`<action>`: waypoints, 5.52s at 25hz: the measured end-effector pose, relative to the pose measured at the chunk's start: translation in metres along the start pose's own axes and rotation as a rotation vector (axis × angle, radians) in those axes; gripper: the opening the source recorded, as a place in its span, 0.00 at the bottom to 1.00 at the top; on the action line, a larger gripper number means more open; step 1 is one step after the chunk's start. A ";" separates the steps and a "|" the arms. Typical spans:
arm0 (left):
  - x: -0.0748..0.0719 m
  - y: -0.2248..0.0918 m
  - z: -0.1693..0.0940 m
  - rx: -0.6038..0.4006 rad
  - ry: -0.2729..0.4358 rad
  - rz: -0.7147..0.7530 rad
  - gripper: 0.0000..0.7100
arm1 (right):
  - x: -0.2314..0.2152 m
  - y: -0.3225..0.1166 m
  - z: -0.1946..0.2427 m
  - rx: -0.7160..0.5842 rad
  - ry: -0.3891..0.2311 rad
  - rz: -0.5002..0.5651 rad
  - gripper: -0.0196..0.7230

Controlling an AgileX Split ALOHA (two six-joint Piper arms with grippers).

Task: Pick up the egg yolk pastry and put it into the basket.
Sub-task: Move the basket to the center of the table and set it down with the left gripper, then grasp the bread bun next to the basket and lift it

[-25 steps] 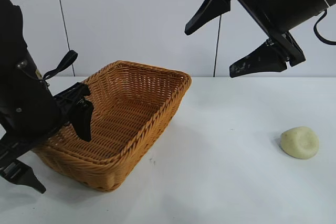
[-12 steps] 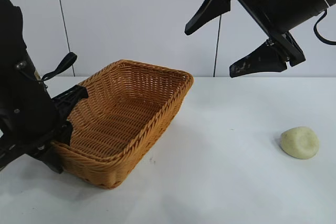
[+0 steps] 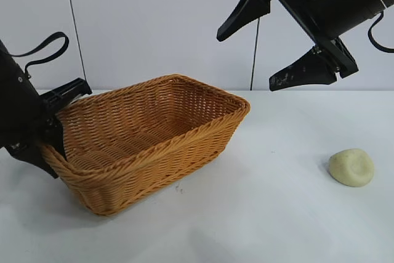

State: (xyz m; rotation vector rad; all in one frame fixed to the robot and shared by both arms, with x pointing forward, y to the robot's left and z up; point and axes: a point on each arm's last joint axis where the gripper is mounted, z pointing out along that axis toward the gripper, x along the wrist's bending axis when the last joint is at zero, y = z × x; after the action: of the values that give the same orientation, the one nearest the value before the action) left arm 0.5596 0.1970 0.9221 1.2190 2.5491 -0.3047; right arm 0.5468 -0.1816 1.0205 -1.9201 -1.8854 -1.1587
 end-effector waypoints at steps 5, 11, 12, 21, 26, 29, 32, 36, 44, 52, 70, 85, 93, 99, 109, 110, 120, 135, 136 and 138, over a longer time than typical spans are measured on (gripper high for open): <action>-0.025 0.018 0.001 0.079 -0.018 0.226 0.12 | 0.000 0.000 0.000 0.002 -0.001 -0.002 0.96; -0.049 0.035 0.004 0.095 -0.024 0.441 0.12 | 0.000 0.000 0.000 0.005 0.001 -0.002 0.96; -0.051 0.038 0.004 0.100 -0.013 0.485 0.12 | 0.000 0.000 0.000 0.005 0.001 -0.002 0.96; -0.051 0.041 0.010 0.106 0.062 0.607 0.12 | 0.000 -0.001 0.000 0.009 0.002 -0.002 0.96; -0.051 0.037 0.032 0.152 0.078 0.602 0.12 | 0.000 -0.001 0.000 0.011 0.003 -0.002 0.96; -0.049 0.037 0.043 0.163 0.070 0.581 0.12 | 0.000 -0.001 0.000 0.015 0.005 -0.002 0.96; -0.050 0.038 0.046 0.159 0.065 0.575 0.12 | 0.001 -0.002 0.000 0.022 0.008 -0.002 0.96; -0.050 0.038 0.046 0.159 0.061 0.574 0.12 | 0.001 -0.002 0.000 0.022 0.008 -0.002 0.96; -0.050 0.037 0.046 0.166 0.058 0.568 0.44 | 0.001 -0.002 0.000 0.022 0.008 -0.002 0.96; -0.051 0.033 0.041 0.235 0.074 0.579 0.96 | 0.001 -0.002 0.000 0.023 0.008 -0.002 0.96; -0.089 0.059 -0.085 -0.043 0.116 0.782 0.98 | 0.001 -0.002 0.000 0.025 0.007 -0.005 0.96; -0.037 0.112 -0.106 -0.071 0.233 0.702 0.98 | 0.001 -0.002 0.000 0.025 0.007 -0.005 0.96; -0.012 0.073 -0.132 -0.051 0.239 0.703 0.98 | 0.001 -0.002 0.000 0.025 0.007 -0.005 0.96; 0.040 0.006 -0.166 -0.056 0.255 0.714 0.98 | 0.001 -0.002 0.000 0.025 0.007 -0.005 0.96; 0.132 -0.102 -0.198 -0.250 0.198 0.754 0.98 | 0.001 -0.002 0.000 0.025 0.007 -0.005 0.96; 0.139 -0.108 -0.196 -0.281 0.185 0.758 0.98 | 0.001 -0.002 0.000 0.025 0.007 -0.005 0.96; 0.192 -0.164 -0.195 -0.620 0.027 0.800 0.98 | 0.000 -0.002 0.000 0.026 0.004 -0.008 0.96; 0.221 -0.202 -0.210 -0.932 -0.118 0.829 0.98 | -0.003 0.023 -0.025 0.059 -0.322 -0.161 0.96; 0.222 -0.202 -0.210 -0.933 -0.119 0.829 0.98 | -0.008 0.025 -0.029 0.065 -0.371 -0.160 0.96; 0.222 -0.202 -0.210 -0.933 -0.119 0.829 0.98 | -0.020 0.028 -0.037 0.071 -0.456 -0.147 0.96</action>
State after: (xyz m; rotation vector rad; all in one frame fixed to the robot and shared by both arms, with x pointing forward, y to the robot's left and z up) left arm 0.2321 0.2977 1.0519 1.5622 1.4994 0.8502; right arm 0.5608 -0.2247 1.0429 -2.1750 -2.2883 -0.7124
